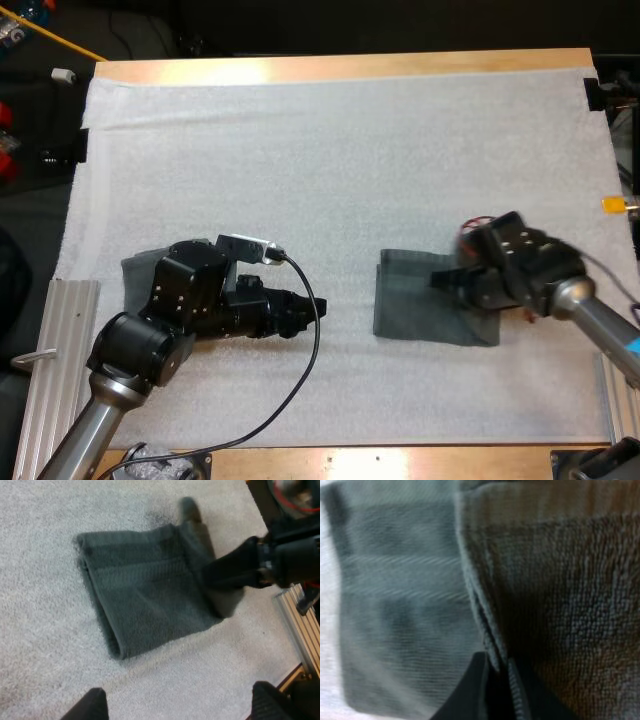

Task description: Pick towel from pile, fold and stack

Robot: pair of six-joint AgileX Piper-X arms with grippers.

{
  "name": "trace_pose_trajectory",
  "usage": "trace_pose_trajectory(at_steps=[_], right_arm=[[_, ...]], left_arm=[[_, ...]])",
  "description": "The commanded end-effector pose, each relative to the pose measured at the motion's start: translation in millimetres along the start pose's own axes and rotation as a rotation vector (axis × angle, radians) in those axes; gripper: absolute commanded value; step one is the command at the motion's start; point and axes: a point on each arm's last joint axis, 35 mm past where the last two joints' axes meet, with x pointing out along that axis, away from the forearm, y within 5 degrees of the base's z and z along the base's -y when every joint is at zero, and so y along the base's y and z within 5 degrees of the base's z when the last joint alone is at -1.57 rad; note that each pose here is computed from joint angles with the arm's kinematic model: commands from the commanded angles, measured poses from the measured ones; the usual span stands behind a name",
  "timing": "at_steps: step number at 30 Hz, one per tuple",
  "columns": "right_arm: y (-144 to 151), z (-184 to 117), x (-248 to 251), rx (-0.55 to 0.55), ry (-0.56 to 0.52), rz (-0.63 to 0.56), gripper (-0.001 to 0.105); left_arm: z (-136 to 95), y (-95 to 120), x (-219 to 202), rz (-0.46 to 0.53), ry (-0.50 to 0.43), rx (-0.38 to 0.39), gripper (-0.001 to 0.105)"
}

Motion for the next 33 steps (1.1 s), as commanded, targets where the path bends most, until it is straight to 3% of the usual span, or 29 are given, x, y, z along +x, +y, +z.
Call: trace_pose_trajectory(at_steps=[1,10,18,20,22,23,25,26,33], right_arm=[[7.1,2.3,5.6,0.023,-0.005,0.048,0.0],[36.7,9.0,35.9,0.046,-0.041,0.175,0.0],[41.5,12.4,57.3,0.072,-0.027,0.228,0.0],[41.6,12.9,58.8,0.071,-0.028,0.231,0.008],[42.8,12.9,58.6,0.062,-0.018,0.26,0.03],[43.2,13.0,58.5,0.058,-0.016,0.27,0.035],[45.4,13.5,57.8,0.047,-0.005,0.319,0.06],[46.2,13.8,57.5,0.044,-0.003,0.334,0.066],[63.2,4.9,59.0,-0.013,0.018,0.364,0.07]], left_arm=[[-1.1,-1.9,-1.3,-0.011,0.005,0.006,0.058],[-1.1,-1.9,-1.3,-0.011,0.005,0.006,0.058],[-1.1,-1.9,-1.3,-0.011,0.005,0.006,0.058],[-1.1,-1.9,-1.3,-0.011,0.005,0.006,0.058],[-1.0,-1.8,-1.3,-0.009,0.004,0.006,0.058],[-1.0,-1.8,-1.3,-0.009,0.004,0.006,0.058],[-1.0,-1.8,-1.3,-0.009,0.004,0.006,0.058],[-1.0,-1.8,-1.3,-0.009,0.004,0.006,0.058],[-1.0,-1.8,-1.3,-0.008,0.003,0.006,0.058]])
